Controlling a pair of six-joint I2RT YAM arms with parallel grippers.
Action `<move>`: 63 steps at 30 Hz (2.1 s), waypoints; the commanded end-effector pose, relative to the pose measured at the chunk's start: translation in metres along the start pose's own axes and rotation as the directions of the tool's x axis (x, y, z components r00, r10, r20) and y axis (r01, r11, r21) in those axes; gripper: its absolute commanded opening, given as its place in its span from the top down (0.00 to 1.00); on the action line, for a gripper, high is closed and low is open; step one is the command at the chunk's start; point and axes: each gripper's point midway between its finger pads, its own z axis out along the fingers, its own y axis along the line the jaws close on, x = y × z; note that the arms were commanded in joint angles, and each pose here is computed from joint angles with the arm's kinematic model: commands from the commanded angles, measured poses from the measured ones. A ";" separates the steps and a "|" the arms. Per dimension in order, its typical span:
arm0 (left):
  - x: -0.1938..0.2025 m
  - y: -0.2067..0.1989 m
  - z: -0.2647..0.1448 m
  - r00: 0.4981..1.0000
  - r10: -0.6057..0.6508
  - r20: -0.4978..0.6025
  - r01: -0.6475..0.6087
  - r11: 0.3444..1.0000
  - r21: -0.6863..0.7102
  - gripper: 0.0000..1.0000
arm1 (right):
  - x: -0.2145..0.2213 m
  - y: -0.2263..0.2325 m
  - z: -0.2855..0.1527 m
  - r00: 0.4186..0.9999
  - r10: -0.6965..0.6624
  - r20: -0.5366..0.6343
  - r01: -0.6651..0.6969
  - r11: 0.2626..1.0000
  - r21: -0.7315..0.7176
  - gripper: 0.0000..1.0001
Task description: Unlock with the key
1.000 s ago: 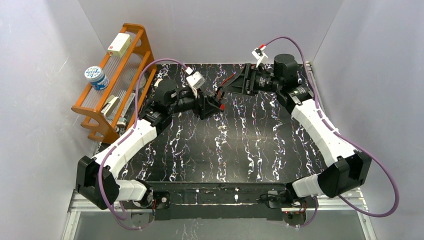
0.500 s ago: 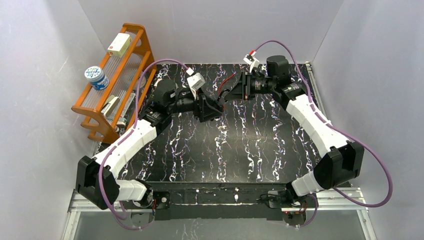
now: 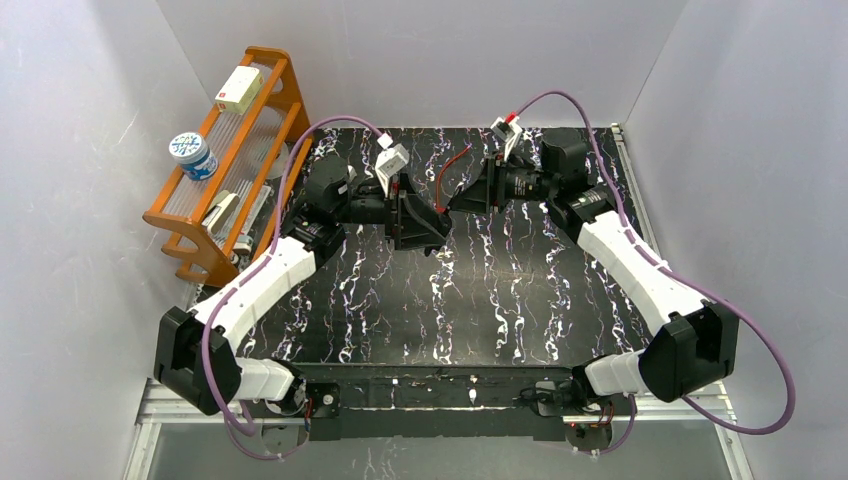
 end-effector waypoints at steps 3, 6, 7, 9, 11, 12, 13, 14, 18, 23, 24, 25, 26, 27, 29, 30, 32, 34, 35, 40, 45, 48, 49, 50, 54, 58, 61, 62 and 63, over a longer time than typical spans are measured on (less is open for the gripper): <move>-0.008 0.021 -0.007 0.997 -0.059 0.044 0.066 0.979 -0.192 1.00 | 0.001 -0.005 -0.012 0.998 -0.016 0.053 0.012 0.997 0.076 0.36; 0.002 0.051 -0.014 0.986 -0.156 0.067 0.169 0.928 -0.333 1.00 | 0.025 -0.006 -0.017 0.998 0.061 0.012 -0.062 0.994 0.085 0.35; 0.006 0.059 -0.017 0.981 -0.180 0.076 0.196 0.907 -0.373 1.00 | 0.032 -0.009 -0.019 0.997 0.078 0.008 -0.079 0.992 0.101 0.34; 0.015 0.077 -0.026 0.967 -0.232 0.108 0.255 0.847 -0.467 1.00 | 0.045 -0.015 -0.023 0.994 0.105 0.015 -0.107 0.984 0.140 0.34; 0.034 0.103 -0.044 0.938 -0.317 0.142 0.335 0.718 -0.611 1.00 | 0.050 -0.021 -0.026 0.991 0.132 0.034 -0.136 0.973 0.186 0.34; 0.048 0.121 -0.058 0.913 -0.373 0.163 0.373 0.609 -0.700 1.00 | 0.052 -0.025 -0.027 0.988 0.151 0.042 -0.156 0.966 0.207 0.34; 0.064 0.133 -0.070 0.893 -0.420 0.165 0.384 0.517 -0.765 1.00 | 0.054 -0.030 -0.028 0.983 0.173 0.053 -0.181 0.956 0.233 0.34; 0.078 0.143 -0.080 0.879 -0.450 0.155 0.373 0.447 -0.813 1.00 | 0.056 -0.035 -0.029 0.979 0.196 0.061 -0.205 0.944 0.258 0.34; 0.128 0.168 -0.111 0.826 -0.549 0.130 0.299 0.231 -0.926 1.00 | 0.063 -0.056 -0.028 0.957 0.276 0.085 -0.288 0.892 0.349 0.34; 0.161 0.187 -0.118 0.787 -0.607 0.114 0.256 0.154 -0.954 0.93 | 0.071 -0.074 -0.027 0.937 0.340 0.086 -0.343 0.841 0.418 0.34; 0.166 0.191 -0.119 0.779 -0.616 0.118 0.255 0.138 -0.957 0.93 | 0.073 -0.077 -0.028 0.931 0.356 0.083 -0.355 0.828 0.434 0.34; 0.169 0.193 -0.120 0.773 -0.623 0.123 0.252 0.123 -0.960 0.93 | 0.075 -0.079 -0.028 0.926 0.368 0.084 -0.365 0.818 0.444 0.34; 0.172 0.196 -0.121 0.769 -0.627 0.126 0.247 0.110 -0.963 0.93 | 0.077 -0.081 -0.028 0.921 0.379 0.087 -0.376 0.810 0.450 0.34; 0.175 0.198 -0.121 0.764 -0.632 0.128 0.245 0.102 -0.964 0.93 | 0.079 -0.082 -0.027 0.916 0.389 0.094 -0.388 0.805 0.449 0.33; 0.178 0.201 -0.118 0.751 -0.648 0.131 0.253 0.099 -0.962 0.93 | 0.082 -0.083 -0.027 0.909 0.404 0.104 -0.406 0.799 0.442 0.32; 0.180 0.202 -0.115 0.745 -0.654 0.130 0.258 0.103 -0.961 0.91 | 0.082 -0.083 -0.028 0.908 0.406 0.106 -0.409 0.798 0.442 0.32; 0.188 0.204 -0.113 0.733 -0.670 0.120 0.248 0.098 -0.964 0.89 | 0.081 -0.082 -0.029 0.913 0.394 0.107 -0.399 0.804 0.442 0.30; 0.201 0.206 -0.113 0.714 -0.690 0.116 0.239 0.084 -0.967 0.85 | 0.078 -0.081 -0.032 0.923 0.368 0.113 -0.378 0.812 0.445 0.27; 0.208 0.205 -0.111 0.703 -0.704 0.106 0.240 0.093 -0.966 0.81 | 0.075 -0.080 -0.033 0.930 0.348 0.115 -0.362 0.820 0.444 0.25; 0.219 0.208 -0.111 0.696 -0.712 0.093 0.223 0.091 -0.971 0.71 | 0.074 -0.080 -0.038 0.940 0.319 0.119 -0.337 0.822 0.459 0.23; 0.213 0.207 -0.116 0.714 -0.693 0.098 0.210 0.078 -0.975 0.46 | 0.085 -0.084 -0.039 0.932 0.345 0.114 -0.356 0.808 0.469 0.23; 0.202 0.205 -0.123 0.741 -0.665 0.095 0.185 0.067 -0.980 0.15 | 0.085 -0.085 -0.040 0.932 0.343 0.118 -0.356 0.804 0.477 0.23; 0.197 0.204 -0.126 0.748 -0.658 0.091 0.173 0.061 -0.983 0.04 | 0.083 -0.086 -0.041 0.933 0.337 0.123 -0.354 0.801 0.482 0.23; 0.192 0.202 -0.128 0.754 -0.651 0.086 0.161 0.057 -0.985 0.02 | 0.081 -0.087 -0.042 0.935 0.331 0.127 -0.349 0.800 0.488 0.23; 0.155 0.193 -0.142 0.816 -0.568 0.109 0.145 0.019 -0.989 0.02 | 0.066 -0.090 -0.052 0.935 0.323 0.147 -0.348 0.755 0.556 0.16; 0.106 0.171 -0.157 0.889 -0.429 0.161 0.175 -0.006 -0.985 0.02 | 0.044 -0.090 -0.074 0.945 0.283 0.162 -0.317 0.681 0.660 0.02; 0.069 0.145 -0.167 0.922 -0.330 0.201 0.214 0.004 -0.977 0.02 | 0.031 -0.085 -0.097 0.957 0.231 0.175 -0.283 0.618 0.733 0.01; 0.055 0.135 -0.170 0.932 -0.295 0.210 0.224 0.015 -0.974 0.02 | 0.026 -0.083 -0.107 0.959 0.209 0.190 -0.279 0.587 0.760 0.01; 0.039 0.121 -0.175 0.944 -0.244 0.222 0.236 0.030 -0.971 0.02 | 0.021 -0.081 -0.119 0.962 0.180 0.207 -0.273 0.552 0.787 0.01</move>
